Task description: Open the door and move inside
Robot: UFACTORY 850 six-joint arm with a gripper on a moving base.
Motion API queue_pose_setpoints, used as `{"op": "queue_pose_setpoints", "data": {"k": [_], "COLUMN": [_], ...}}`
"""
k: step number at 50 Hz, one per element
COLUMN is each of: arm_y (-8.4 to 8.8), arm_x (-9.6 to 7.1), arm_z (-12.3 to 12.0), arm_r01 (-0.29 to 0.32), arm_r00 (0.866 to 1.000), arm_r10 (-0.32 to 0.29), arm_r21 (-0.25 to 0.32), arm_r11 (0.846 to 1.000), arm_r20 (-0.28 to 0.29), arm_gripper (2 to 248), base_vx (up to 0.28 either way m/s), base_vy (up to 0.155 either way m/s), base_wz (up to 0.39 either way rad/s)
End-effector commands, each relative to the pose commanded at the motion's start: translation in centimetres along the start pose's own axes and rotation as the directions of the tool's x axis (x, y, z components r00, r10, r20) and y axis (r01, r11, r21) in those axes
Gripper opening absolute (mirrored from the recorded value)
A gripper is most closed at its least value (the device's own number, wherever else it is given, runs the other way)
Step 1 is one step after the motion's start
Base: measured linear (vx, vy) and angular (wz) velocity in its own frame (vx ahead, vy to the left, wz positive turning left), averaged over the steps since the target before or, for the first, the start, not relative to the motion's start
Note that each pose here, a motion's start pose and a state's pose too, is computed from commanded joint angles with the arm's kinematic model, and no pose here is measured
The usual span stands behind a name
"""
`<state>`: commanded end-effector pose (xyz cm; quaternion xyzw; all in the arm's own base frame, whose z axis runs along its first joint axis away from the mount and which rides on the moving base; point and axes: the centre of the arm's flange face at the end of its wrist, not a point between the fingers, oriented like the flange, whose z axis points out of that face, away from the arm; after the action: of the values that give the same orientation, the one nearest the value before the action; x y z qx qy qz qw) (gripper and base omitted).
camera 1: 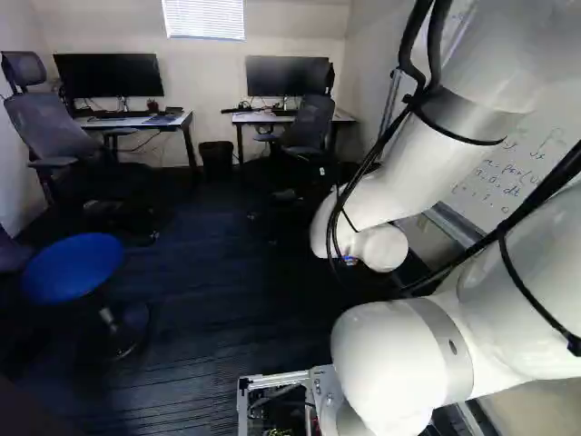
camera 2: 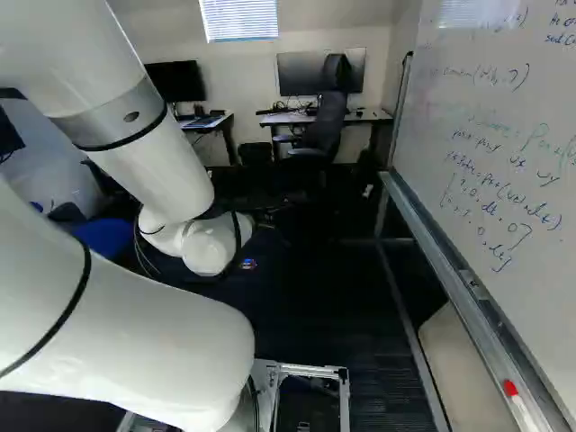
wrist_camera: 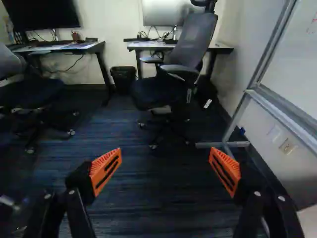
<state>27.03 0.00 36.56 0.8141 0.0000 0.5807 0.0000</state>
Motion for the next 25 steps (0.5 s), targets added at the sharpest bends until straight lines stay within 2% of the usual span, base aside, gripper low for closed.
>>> {"op": "queue_pose_setpoints", "data": {"k": [16, 25], "arm_y": [0.00, 0.00], "arm_x": [0.00, 0.00], "arm_z": [0.00, 0.00], "arm_r01": [0.000, 0.000], "arm_r00": [1.000, 1.000], "arm_r10": [0.000, 0.000], "arm_r21": [0.000, 0.000], "arm_r11": [1.000, 1.000], "arm_r20": [0.000, 0.000], "arm_gripper": [247, 247], "base_vx": [0.201, 0.176], "base_vy": [-0.031, -0.002], "base_wz": [-0.012, -0.013]}}
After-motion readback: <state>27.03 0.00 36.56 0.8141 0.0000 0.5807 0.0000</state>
